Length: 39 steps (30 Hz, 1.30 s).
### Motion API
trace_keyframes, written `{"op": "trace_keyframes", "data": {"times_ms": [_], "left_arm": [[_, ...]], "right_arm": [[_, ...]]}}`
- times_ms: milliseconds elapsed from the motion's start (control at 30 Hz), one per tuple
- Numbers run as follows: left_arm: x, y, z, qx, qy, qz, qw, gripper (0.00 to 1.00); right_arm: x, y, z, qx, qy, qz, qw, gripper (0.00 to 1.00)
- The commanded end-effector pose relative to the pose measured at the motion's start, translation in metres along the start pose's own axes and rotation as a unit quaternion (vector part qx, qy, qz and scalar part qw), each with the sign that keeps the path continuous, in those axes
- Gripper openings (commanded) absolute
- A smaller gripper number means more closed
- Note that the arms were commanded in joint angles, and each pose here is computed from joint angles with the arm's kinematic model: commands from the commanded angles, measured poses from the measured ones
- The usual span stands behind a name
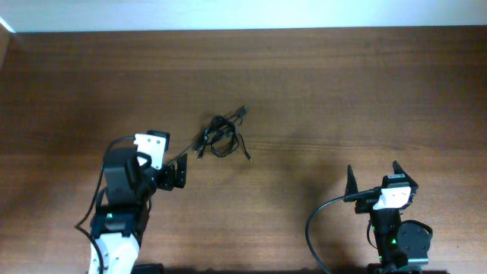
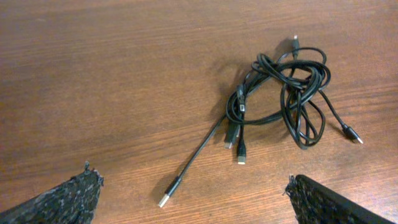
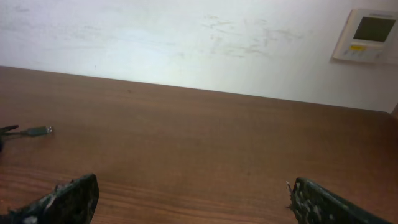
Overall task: Untangle cables
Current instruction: 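Move the left gripper forward over the black cable bundle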
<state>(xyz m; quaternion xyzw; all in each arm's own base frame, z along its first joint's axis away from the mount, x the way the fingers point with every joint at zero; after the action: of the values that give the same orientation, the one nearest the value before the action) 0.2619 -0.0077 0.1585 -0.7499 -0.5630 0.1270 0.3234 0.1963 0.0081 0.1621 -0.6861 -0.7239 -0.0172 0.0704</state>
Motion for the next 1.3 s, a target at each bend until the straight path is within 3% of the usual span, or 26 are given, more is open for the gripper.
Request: {"op": "trace_keyframes", "data": {"times_ms": [0,367,1267], "left_arm": [[0.005,0.004,-0.022,0.021,0.019,0.018,0.999,0.99],[0.011,0.024,-0.028,0.095,0.019,0.055,0.994,0.99],[0.010,0.023,-0.026,0.098,0.018,0.058,0.993,0.99]], "right_arm": [[0.002,0.000,0.002,0.002,-0.002,-0.009,1.000,0.99],[0.002,0.000,0.002,0.002,-0.002,-0.009,1.000,0.99],[0.002,0.000,0.002,0.002,-0.002,-0.009,1.000,0.99]]}}
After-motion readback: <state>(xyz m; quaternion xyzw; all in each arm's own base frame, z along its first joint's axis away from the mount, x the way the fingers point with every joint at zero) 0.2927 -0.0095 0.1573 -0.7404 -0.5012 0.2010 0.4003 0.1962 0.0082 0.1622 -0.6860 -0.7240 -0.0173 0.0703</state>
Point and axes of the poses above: each gripper's point midway between its finger pads, its own y axis out along the fingers, its own x axis along the line the jaws close on, z = x × y, the point moved 5 cm from there along -y, back along the fingers, and after that the axes turned 12 degrees about y, right-handed, at the moved point
